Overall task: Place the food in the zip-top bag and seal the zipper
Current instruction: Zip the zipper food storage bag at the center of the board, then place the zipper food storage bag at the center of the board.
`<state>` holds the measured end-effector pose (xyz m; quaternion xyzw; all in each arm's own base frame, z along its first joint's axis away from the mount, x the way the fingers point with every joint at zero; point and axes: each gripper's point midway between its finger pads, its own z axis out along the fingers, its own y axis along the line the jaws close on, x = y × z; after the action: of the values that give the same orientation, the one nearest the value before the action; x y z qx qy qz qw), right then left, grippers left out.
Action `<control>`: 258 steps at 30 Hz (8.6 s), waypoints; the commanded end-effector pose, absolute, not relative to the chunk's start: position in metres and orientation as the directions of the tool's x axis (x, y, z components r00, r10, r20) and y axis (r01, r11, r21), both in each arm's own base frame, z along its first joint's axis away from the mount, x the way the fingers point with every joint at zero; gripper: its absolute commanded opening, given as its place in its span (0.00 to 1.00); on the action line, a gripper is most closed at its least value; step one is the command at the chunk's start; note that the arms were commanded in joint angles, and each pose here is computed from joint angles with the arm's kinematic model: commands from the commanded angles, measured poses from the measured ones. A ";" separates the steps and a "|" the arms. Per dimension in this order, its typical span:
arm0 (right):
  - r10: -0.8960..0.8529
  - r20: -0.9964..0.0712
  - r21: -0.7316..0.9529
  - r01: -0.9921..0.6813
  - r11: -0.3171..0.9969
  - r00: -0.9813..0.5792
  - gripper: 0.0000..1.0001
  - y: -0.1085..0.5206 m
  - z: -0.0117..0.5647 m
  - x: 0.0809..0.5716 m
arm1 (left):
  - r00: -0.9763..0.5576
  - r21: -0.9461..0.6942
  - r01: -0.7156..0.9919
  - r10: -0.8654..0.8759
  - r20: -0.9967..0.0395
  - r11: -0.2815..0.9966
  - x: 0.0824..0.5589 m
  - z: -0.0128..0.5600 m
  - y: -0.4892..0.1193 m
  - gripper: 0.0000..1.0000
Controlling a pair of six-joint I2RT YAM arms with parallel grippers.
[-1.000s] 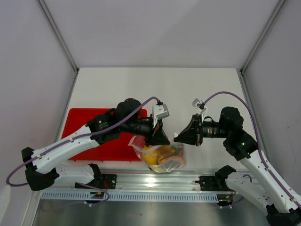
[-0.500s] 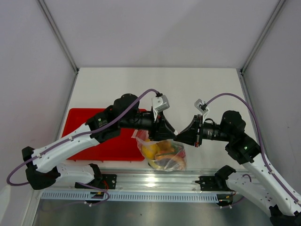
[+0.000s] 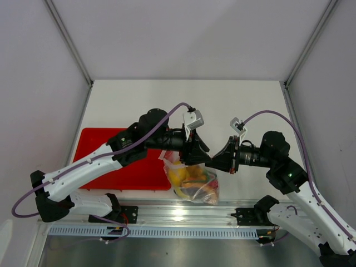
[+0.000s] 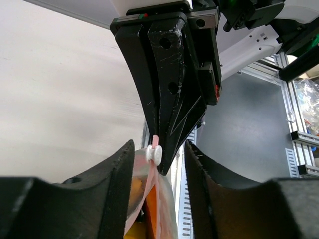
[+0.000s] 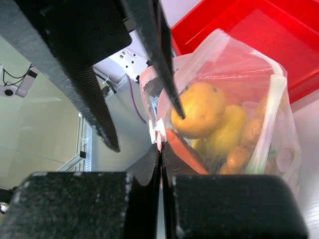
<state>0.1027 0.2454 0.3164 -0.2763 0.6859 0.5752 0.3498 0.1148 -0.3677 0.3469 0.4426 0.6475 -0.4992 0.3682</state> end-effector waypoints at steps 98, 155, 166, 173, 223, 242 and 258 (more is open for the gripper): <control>-0.139 -0.870 0.469 -0.881 0.063 -0.473 0.47 0.235 0.349 0.092 | -0.359 -0.368 0.930 0.215 -0.908 0.002 0.086 0.345 -0.331 0.01; -0.036 -0.830 0.490 -0.759 0.429 -0.556 0.00 0.237 0.312 0.143 | -0.401 -0.382 0.916 0.263 -0.877 0.122 0.099 0.338 -0.326 0.01; 0.013 -0.831 0.449 -0.656 0.607 -0.556 0.00 0.209 0.299 0.165 | -0.393 -0.338 0.916 0.313 -0.865 0.216 0.103 0.328 -0.303 0.01; 0.019 -0.838 0.426 -0.632 0.647 -0.546 0.00 0.198 0.297 0.167 | -0.396 -0.320 0.911 0.335 -0.855 0.259 0.101 0.323 -0.286 0.01; 0.055 -0.885 0.315 -0.505 0.804 -0.463 0.00 0.161 0.330 0.191 | -0.402 -0.204 0.801 0.252 -0.880 0.564 0.163 0.338 -0.272 0.88; 0.104 -0.854 0.225 -0.181 0.957 -0.510 0.00 0.118 0.245 0.293 | -0.249 -0.188 0.763 0.014 -0.968 0.619 0.180 0.391 -0.260 0.99; 0.239 -0.768 0.241 0.078 0.967 -0.595 0.38 0.060 0.149 0.344 | -0.373 -0.346 0.771 -0.061 -0.926 0.535 0.126 0.331 -0.223 1.00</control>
<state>0.3252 0.0586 0.1330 0.0891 0.9072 0.0821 0.4028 0.1358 -0.2239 0.3293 0.2615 0.7244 -0.3818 0.5110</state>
